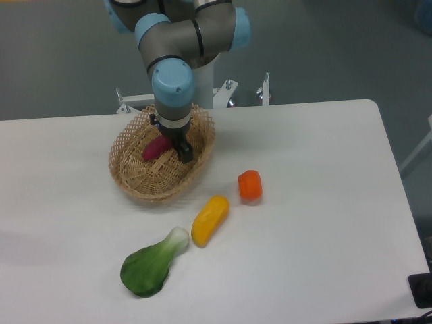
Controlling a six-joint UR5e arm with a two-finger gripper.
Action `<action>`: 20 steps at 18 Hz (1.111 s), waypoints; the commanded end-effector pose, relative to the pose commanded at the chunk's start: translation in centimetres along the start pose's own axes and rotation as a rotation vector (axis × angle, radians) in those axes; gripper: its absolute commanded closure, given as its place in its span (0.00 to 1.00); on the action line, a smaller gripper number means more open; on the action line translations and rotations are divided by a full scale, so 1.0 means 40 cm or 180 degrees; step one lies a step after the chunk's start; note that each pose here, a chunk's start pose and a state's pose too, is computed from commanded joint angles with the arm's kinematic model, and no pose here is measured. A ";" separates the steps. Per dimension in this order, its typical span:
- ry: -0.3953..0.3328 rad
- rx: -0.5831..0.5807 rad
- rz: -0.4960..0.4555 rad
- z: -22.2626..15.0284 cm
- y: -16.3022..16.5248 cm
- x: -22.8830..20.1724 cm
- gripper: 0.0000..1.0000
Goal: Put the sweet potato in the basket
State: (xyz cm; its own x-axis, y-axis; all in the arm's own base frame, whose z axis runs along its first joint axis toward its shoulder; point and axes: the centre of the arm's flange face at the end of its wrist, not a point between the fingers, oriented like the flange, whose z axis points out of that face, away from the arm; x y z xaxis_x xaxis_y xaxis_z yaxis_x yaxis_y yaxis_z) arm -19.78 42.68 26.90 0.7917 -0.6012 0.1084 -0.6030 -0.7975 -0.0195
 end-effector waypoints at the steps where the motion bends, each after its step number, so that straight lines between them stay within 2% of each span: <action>1: -0.0049 0.0015 -0.0046 -0.019 0.015 -0.017 0.00; 5: -0.0229 0.0052 -0.0225 -0.089 0.084 -0.091 0.00; 9: -0.0305 -0.0008 -0.0358 -0.115 0.136 -0.186 0.00; 12: -0.0342 0.0002 -0.0557 -0.127 0.217 -0.280 0.00; 15: -0.0417 0.0026 -0.0736 -0.155 0.302 -0.330 0.00; 20: -0.0490 0.0029 -0.0774 -0.185 0.438 -0.402 0.00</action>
State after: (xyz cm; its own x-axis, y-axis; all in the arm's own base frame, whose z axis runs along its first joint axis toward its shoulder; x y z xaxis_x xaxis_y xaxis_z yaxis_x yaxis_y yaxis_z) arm -43.80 38.73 32.16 0.9189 -0.3923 -0.0413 -0.3933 -0.9192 -0.0205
